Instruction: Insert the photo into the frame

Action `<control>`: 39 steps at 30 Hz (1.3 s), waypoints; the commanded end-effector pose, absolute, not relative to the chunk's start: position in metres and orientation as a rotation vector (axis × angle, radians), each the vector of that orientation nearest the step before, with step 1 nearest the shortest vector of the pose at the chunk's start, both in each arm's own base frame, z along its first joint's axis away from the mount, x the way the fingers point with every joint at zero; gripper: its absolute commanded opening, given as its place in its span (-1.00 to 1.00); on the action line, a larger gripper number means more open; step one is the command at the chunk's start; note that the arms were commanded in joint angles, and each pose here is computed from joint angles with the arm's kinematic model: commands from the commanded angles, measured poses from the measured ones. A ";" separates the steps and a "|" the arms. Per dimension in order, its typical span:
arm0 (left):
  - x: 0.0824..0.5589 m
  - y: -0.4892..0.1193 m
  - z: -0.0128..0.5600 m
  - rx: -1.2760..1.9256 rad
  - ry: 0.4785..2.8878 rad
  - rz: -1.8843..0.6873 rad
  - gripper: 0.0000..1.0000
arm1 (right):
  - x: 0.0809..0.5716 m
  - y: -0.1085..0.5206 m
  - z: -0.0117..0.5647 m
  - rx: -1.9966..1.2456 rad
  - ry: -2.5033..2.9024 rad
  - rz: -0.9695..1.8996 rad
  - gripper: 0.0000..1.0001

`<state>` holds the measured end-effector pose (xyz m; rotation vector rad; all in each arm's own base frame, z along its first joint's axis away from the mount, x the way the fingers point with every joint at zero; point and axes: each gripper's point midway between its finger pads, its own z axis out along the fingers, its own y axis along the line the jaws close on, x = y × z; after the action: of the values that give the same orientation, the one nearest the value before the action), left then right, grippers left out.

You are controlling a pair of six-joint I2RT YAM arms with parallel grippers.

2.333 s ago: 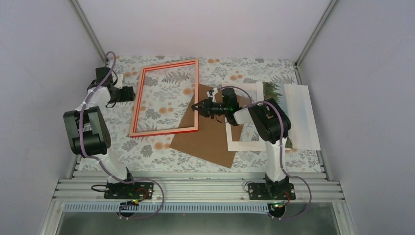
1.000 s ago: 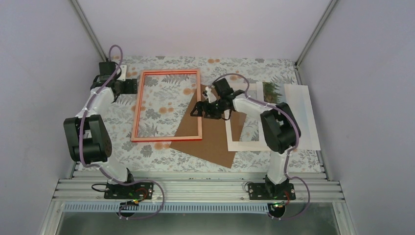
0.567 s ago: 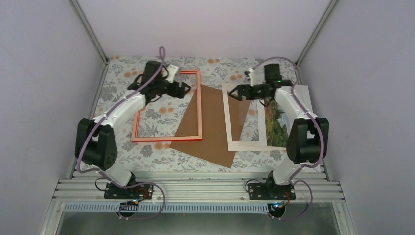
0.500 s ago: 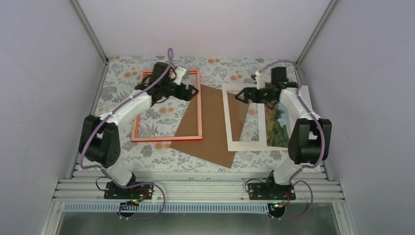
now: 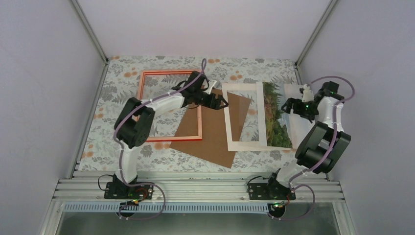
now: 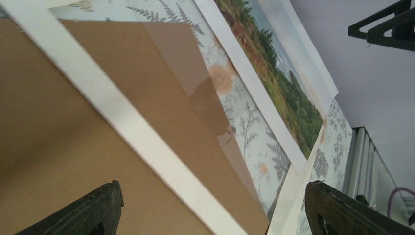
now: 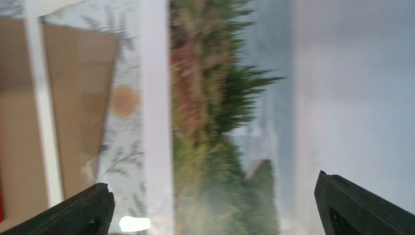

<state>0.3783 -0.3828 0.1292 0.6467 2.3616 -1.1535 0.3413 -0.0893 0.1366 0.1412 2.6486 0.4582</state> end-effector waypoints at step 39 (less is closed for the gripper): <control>0.397 -0.457 0.087 0.611 2.390 -1.156 0.86 | 0.349 -0.033 0.054 -0.008 2.762 0.839 1.00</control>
<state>0.3899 -0.4520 0.0752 0.6078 2.4303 -1.1545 0.3687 -0.0514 0.0386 -0.0113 2.7554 0.6937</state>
